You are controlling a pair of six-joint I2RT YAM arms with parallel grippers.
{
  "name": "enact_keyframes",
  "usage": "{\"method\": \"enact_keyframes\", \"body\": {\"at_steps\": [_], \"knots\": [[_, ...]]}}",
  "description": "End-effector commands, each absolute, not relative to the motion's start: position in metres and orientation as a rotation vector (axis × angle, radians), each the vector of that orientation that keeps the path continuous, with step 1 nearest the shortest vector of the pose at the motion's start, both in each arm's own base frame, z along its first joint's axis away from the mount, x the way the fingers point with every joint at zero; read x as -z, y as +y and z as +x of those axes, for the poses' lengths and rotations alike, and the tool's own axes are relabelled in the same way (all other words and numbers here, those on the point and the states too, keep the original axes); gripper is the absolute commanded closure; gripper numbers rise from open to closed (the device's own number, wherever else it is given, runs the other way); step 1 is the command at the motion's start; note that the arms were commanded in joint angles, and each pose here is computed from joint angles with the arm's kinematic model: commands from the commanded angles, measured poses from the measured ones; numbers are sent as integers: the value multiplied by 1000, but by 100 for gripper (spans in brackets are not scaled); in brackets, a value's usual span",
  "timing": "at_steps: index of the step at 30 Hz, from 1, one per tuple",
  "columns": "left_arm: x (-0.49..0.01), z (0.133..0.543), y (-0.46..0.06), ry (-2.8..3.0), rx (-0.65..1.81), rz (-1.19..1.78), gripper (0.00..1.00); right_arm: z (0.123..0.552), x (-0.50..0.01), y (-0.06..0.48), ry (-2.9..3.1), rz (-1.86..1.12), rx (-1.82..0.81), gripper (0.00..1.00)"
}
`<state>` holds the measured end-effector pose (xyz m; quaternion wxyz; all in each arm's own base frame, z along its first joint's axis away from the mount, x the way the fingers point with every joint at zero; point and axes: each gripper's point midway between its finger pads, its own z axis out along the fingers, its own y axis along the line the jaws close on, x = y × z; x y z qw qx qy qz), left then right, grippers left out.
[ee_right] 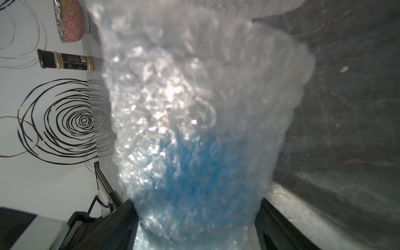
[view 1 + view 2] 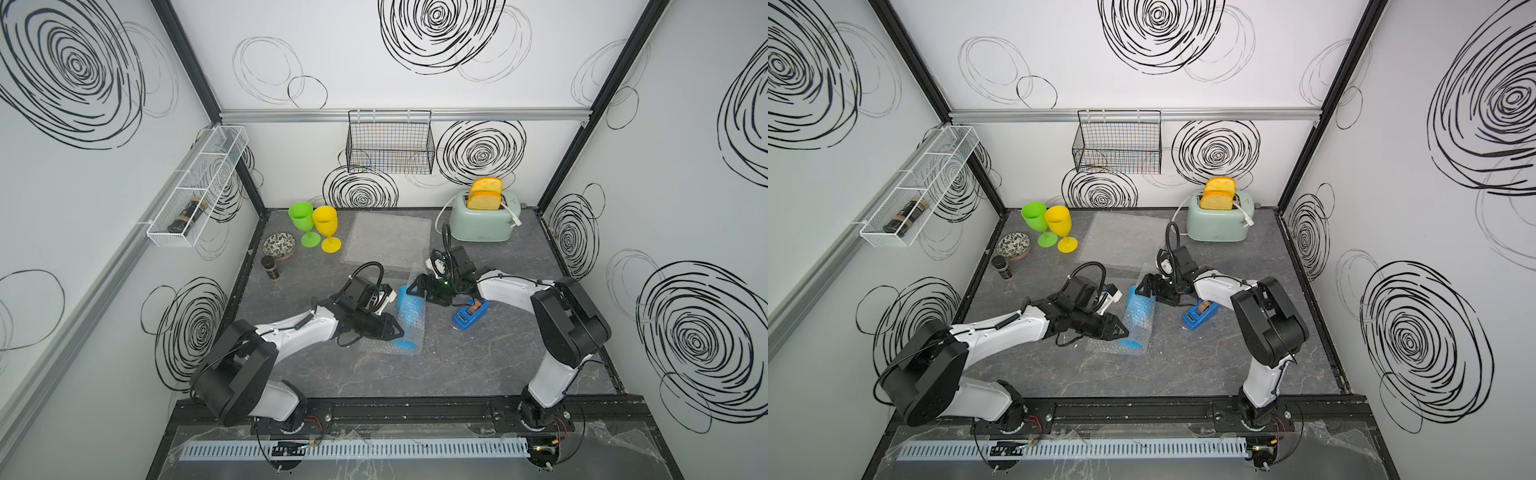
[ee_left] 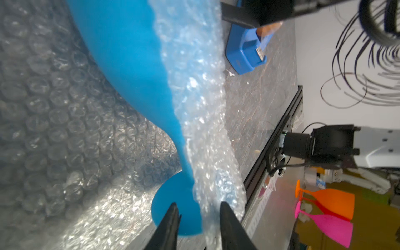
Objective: Wrap wine glasses in bubble wrap
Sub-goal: Wrap the wine glass in bubble wrap.
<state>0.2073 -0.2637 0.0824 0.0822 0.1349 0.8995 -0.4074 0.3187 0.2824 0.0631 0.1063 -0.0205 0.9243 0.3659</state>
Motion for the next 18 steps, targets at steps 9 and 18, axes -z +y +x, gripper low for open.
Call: {"method": "enact_keyframes", "body": {"at_steps": [9,18], "knots": [[-120,245,-243,2504,1280,258,55,310,-43,274,2802,-111,-955,14],[-117,259,-265,2535,1318,287,70,306,-50,279,2781,-148,-962,14]]}}
